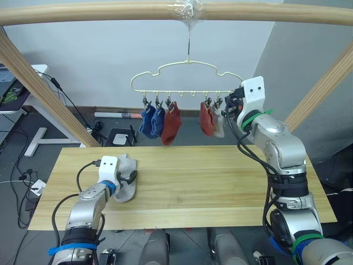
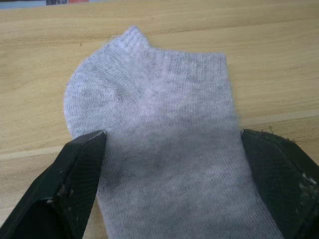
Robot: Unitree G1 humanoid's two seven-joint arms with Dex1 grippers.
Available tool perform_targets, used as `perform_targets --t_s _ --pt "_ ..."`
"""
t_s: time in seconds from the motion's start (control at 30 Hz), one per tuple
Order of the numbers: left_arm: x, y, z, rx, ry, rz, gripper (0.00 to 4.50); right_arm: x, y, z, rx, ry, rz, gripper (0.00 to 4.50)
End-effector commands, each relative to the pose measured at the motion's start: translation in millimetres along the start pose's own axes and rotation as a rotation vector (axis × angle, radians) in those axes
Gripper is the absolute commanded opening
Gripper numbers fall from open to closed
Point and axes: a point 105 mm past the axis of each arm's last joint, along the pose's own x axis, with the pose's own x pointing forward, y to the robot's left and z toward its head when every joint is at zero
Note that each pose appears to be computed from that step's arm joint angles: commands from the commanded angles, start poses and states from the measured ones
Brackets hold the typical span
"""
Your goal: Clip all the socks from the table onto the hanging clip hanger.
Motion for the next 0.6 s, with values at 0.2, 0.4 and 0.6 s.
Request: perform_targets --t_s 0.2,0.4,0.6 --pt "-3 -14 -23 0.089 0.081 -0.096 2.57 -9 -9 -1 -0.004 0.006 -0.029 0.0" --pt "-1 -20 -21 0.101 0.062 -0.123 0.85 -10 -12 -1 -0.014 0.007 -0.03 0.0" --pt "-4 -57 8 0.256 -0.066 -0.277 0.02 -13 -21 2 0.03 0.019 -0.041 0.0"
